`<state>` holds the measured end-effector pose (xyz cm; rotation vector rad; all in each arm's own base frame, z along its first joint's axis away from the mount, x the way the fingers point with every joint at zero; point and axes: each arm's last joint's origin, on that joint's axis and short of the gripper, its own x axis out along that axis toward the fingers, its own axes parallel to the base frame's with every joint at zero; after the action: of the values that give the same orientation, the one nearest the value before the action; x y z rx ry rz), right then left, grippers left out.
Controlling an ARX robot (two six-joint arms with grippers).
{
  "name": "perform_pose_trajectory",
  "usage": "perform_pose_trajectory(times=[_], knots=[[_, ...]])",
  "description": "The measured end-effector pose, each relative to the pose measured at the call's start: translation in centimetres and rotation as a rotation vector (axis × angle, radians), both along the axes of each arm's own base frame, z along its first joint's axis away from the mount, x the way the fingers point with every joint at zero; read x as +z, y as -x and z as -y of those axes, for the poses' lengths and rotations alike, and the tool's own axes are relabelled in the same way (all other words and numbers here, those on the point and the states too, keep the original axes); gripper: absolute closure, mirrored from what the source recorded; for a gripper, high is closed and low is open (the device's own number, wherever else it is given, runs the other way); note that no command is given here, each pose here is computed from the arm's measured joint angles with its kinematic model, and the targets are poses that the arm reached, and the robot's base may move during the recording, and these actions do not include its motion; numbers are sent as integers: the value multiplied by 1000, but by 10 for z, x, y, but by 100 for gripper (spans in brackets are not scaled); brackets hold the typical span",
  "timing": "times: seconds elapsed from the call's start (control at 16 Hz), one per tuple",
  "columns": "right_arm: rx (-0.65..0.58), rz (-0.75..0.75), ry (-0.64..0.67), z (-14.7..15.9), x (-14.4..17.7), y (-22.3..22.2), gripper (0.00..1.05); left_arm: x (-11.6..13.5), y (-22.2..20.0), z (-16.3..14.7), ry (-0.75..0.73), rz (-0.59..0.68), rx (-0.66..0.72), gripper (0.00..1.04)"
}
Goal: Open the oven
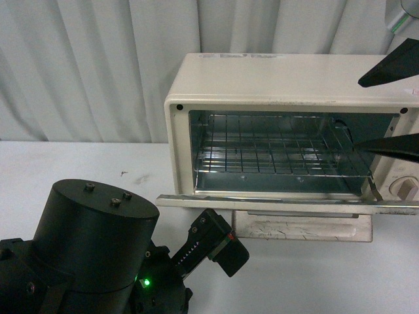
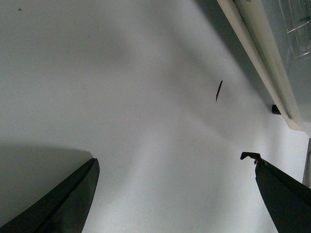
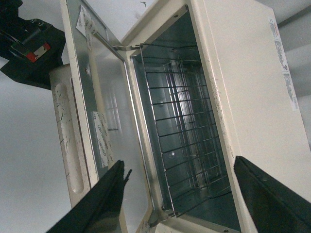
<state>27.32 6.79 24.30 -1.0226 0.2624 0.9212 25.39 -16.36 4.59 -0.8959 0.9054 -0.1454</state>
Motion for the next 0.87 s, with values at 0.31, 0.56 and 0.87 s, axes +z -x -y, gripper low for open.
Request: perform_pose_trajectory(times=[0.31,0.56,0.87], knots=[[0,1,0,0,0,0,7,0,0,0,0,0,0,7],[-218,204,-53,-5,-5,-2,15,0,0,0,0,0,0,7],[-887,366,-793,35,-31,46,61,0,0,1,-1,0,-2,7]])
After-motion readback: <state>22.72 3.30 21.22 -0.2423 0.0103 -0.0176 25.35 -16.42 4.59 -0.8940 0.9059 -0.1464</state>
